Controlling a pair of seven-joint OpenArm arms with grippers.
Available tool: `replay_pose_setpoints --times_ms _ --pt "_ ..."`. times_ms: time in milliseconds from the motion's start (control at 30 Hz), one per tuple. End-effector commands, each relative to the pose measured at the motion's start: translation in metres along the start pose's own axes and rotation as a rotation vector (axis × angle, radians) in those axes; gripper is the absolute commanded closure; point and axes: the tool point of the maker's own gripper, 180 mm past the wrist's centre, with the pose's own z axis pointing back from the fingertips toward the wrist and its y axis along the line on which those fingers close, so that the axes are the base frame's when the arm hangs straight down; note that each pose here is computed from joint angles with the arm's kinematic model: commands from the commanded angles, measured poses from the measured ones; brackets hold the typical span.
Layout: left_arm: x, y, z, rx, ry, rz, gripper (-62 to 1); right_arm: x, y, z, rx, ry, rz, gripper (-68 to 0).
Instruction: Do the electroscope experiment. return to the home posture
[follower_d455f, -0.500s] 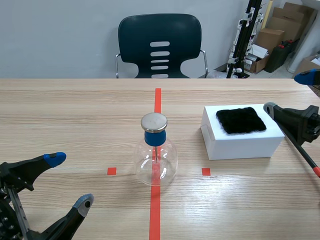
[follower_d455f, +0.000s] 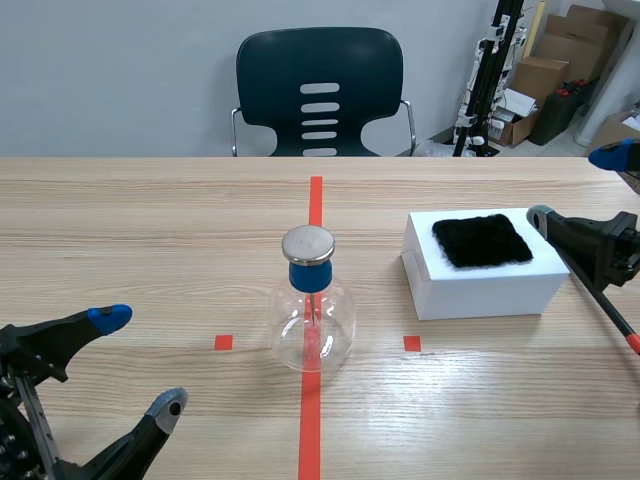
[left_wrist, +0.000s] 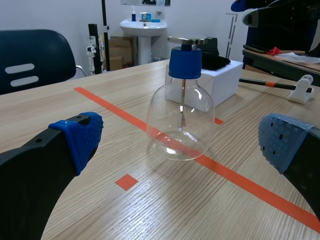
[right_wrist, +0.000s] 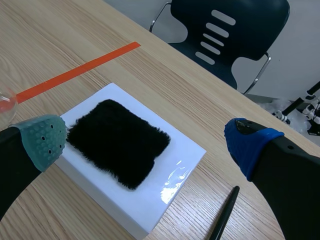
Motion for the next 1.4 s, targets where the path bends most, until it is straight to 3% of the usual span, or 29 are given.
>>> replay_pose_setpoints --times_ms 0,300,433,633,1000,1200,1367 --pt "0.008 0.003 -0.002 -0.001 -0.025 -0.006 -62.3 0.013 -0.007 -0.001 -0.011 -0.04 0.009 -67.9" --pt "0.008 0.003 -0.002 -0.003 -0.023 0.001 -62.3 0.009 -0.006 0.0 -0.01 -0.029 0.005 -67.9" --pt "0.008 0.003 -0.002 -0.002 -0.024 0.0 -62.3 0.013 -0.007 0.004 -0.018 -0.05 -0.027 -67.9" --pt "0.028 0.008 0.002 0.009 -0.123 -0.006 -62.3 0.018 0.003 0.02 -0.035 -0.021 0.027 -67.9" --pt "0.058 0.017 0.023 -0.036 -0.066 -0.096 -62.3 0.038 0.051 0.068 -0.086 -0.012 0.045 -67.9" --pt "0.077 0.034 0.031 0.056 -0.023 -0.081 -62.3 0.053 0.071 0.086 -0.132 -0.038 0.025 -67.9" --pt "0.084 0.032 0.032 0.067 0.032 -0.067 -62.3 0.055 0.093 0.096 -0.144 -0.037 0.044 -67.9"
